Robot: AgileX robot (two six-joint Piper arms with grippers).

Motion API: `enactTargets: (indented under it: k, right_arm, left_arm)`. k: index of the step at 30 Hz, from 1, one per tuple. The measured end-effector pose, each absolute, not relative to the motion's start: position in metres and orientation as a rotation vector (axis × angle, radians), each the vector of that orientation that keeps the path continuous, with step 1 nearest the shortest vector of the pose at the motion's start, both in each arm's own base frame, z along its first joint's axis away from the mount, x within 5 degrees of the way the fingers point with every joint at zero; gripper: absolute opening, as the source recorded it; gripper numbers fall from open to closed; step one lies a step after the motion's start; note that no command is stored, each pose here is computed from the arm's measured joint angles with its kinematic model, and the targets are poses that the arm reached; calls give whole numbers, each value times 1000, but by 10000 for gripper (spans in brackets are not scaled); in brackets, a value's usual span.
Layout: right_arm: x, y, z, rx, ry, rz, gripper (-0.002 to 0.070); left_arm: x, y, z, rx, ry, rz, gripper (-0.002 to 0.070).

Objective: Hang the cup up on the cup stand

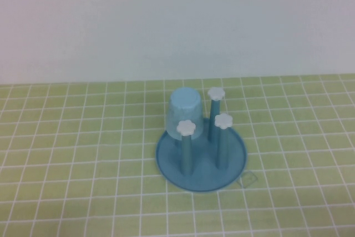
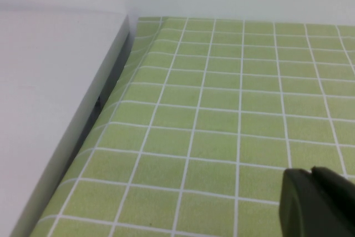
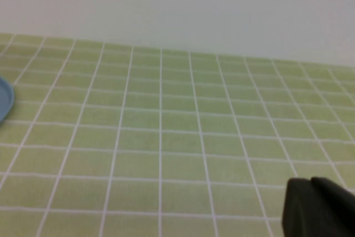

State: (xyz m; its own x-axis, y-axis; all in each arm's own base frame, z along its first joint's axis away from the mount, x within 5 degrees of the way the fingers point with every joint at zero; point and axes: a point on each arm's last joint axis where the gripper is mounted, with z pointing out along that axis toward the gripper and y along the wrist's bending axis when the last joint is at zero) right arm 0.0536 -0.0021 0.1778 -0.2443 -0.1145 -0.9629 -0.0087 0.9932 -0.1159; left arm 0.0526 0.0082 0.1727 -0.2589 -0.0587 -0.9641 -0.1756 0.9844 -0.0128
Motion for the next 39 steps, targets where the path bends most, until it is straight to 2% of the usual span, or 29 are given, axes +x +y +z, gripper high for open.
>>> enactTargets:
  k: [5, 15, 39]
  right_arm:
    - [52, -2, 170, -76, 1885, -79, -1]
    - [52, 1, 169, -27, 1893, 1, -1]
    - [52, 1, 169, -21, 1893, 10, -1]
  left_arm:
    - [53, 8, 173, -167, 1833, 115, 0]
    - [53, 8, 173, -167, 1833, 115, 0]
    - [53, 8, 173, -167, 1833, 115, 0]
